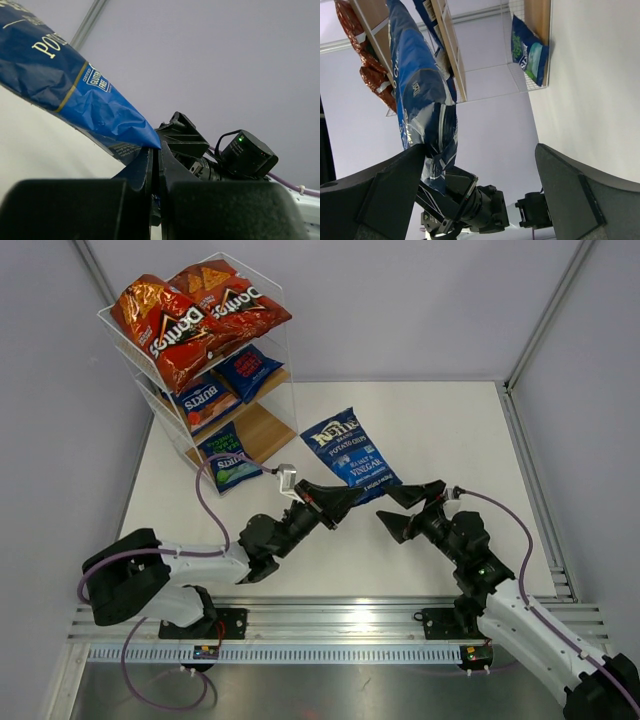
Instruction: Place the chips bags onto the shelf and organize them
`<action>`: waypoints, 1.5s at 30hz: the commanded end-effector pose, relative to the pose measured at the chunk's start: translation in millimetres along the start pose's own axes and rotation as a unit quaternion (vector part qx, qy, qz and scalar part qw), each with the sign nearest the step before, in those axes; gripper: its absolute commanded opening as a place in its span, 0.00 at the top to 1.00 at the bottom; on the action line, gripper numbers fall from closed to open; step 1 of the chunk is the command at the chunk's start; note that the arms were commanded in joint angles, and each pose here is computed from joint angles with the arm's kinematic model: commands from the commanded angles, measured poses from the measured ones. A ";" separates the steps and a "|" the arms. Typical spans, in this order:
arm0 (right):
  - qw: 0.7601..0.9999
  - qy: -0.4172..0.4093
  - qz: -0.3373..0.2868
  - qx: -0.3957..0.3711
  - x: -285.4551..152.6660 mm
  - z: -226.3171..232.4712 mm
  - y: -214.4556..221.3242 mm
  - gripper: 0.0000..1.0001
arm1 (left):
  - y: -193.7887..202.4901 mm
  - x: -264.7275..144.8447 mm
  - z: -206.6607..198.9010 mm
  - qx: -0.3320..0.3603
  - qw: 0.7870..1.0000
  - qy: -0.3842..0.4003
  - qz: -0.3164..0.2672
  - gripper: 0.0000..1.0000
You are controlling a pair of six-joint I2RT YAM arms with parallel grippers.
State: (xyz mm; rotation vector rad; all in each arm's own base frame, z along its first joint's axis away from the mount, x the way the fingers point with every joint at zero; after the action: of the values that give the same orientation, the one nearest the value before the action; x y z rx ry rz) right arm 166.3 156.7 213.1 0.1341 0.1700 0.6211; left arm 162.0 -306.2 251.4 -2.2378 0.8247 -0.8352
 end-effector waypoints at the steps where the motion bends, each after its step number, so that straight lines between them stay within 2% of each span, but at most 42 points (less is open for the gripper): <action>1: 0.998 -0.065 0.024 0.003 2.3 31.6 6.9 0.01 | -48.9 0.8 -42.5 0.024 0.988 0.094 -0.120 1.00; 7: 0.987 -0.137 0.035 -0.070 -5.7 70.2 16.5 0.01 | -45.9 -2.6 -46.4 0.012 0.989 0.094 -0.118 1.00; 11: 0.987 -0.143 0.025 -0.071 -2.3 79.3 15.3 0.01 | -44.8 -4.4 -53.6 0.003 0.987 0.110 -0.121 1.00; 16: 0.990 -0.119 0.051 -0.061 16.0 80.1 18.6 0.04 | -41.2 -3.8 -61.6 0.005 0.986 0.119 -0.118 1.00; 20: 0.990 -0.120 0.024 -0.067 11.4 82.5 14.6 0.14 | -41.0 -6.9 -58.4 0.009 0.988 0.105 -0.116 1.00; 22: 0.989 -0.126 0.004 -0.077 5.3 87.0 12.1 0.24 | -38.4 -6.8 -57.7 0.011 0.989 0.101 -0.111 1.00; 25: 0.988 -0.130 -0.008 -0.083 -1.7 91.3 11.4 0.33 | -30.5 -7.6 -50.8 0.012 0.991 0.080 -0.108 1.00; 27: 0.988 -0.131 0.001 -0.078 -3.8 91.5 13.1 0.31 | -27.2 -8.2 -45.6 0.012 0.991 0.064 -0.115 1.00; 29: 0.989 -0.125 0.012 -0.074 -2.9 89.9 14.9 0.22 | -26.2 -8.1 -41.4 0.012 0.991 0.050 -0.125 1.00; 32: 0.992 -0.104 0.027 -0.073 -0.2 80.6 16.8 0.18 | -27.0 -5.8 -37.3 0.018 0.989 0.032 -0.141 1.00; 39: 0.994 -0.091 0.025 -0.063 -14.3 69.0 16.4 0.20 | -35.7 1.8 -39.7 0.053 0.984 -0.003 -0.170 1.00; 45: 0.995 -0.075 0.027 -0.057 -12.9 57.8 14.8 0.23 | -35.9 4.1 -42.3 0.056 0.983 0.000 -0.176 1.00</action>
State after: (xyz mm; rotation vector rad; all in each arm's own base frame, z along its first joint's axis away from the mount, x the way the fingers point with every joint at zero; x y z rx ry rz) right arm 160.4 155.0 274.7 0.0585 -0.0180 0.6470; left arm 144.3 -317.3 243.9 -2.1137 0.6328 -0.7986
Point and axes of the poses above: each gripper's point midway between its finger pads, its own x axis out along the fingers, its own z axis along the line the jaws close on, y = z × x, the point moved 7 cm from there along -x, back along the fingers, and after that the axes turned 2 degrees about x, right-handed, at the moved point
